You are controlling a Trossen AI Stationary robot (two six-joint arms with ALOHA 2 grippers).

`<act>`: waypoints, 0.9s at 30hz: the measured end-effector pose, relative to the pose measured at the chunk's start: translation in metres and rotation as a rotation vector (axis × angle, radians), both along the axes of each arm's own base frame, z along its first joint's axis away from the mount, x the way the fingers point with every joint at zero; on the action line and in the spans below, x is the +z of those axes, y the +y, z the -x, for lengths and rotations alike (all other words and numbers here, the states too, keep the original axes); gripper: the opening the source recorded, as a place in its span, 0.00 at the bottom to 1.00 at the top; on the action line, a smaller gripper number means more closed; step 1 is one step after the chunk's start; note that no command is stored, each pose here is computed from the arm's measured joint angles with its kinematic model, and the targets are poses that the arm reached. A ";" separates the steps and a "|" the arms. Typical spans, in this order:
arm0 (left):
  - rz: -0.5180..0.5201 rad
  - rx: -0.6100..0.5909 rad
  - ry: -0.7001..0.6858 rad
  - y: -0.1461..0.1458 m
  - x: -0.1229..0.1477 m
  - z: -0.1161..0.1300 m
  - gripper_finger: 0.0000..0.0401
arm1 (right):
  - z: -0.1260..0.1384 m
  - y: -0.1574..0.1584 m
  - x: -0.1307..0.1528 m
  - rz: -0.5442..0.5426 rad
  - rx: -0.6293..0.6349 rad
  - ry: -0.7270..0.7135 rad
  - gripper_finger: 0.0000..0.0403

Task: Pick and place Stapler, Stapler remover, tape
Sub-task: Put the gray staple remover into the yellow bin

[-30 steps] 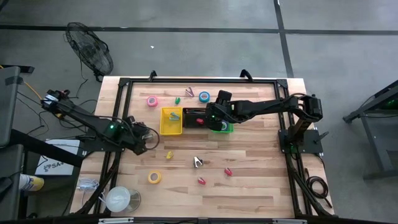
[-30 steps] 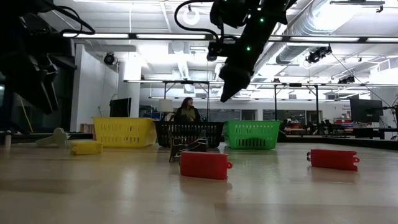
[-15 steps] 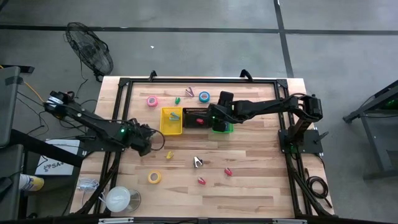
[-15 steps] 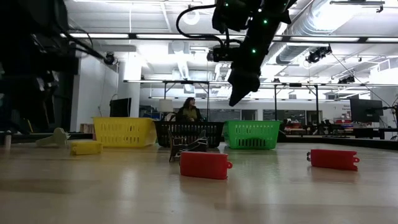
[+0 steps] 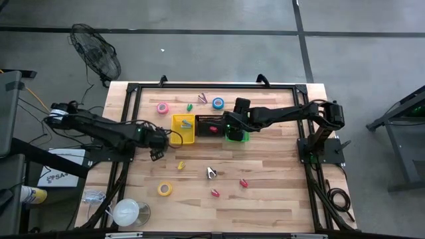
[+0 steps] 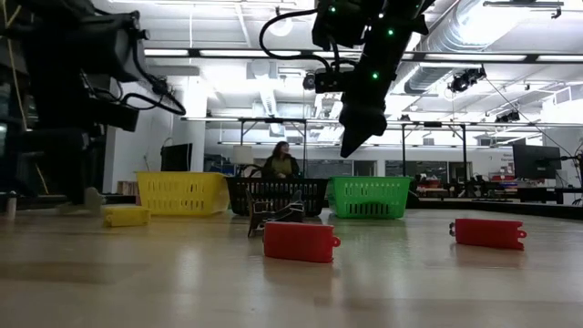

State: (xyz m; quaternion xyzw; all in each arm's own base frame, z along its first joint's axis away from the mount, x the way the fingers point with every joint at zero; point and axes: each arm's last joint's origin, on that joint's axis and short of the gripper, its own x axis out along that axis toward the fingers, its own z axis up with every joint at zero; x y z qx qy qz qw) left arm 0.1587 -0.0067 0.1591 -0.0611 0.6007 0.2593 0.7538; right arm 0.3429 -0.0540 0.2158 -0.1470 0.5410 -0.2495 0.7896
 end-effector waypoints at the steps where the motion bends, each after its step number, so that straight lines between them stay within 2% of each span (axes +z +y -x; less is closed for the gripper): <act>1: 0.009 -0.013 -0.008 0.001 0.000 -0.001 0.76 | 0.000 0.000 0.000 0.000 0.000 0.001 0.52; 8: 0.023 -0.028 -0.019 0.003 -0.001 -0.003 0.76 | 0.000 0.000 0.000 -0.017 0.007 -0.001 0.52; 13: 0.080 0.002 -0.049 0.002 -0.015 0.001 0.76 | 0.000 0.001 -0.001 -0.042 0.020 -0.005 0.52; 21: 0.066 0.039 -0.065 0.002 -0.019 0.003 0.76 | 0.000 0.001 -0.001 -0.040 0.018 -0.005 0.52; 27: 0.057 0.040 -0.077 0.003 -0.019 0.002 0.65 | -0.001 0.001 -0.001 -0.039 0.016 -0.007 0.52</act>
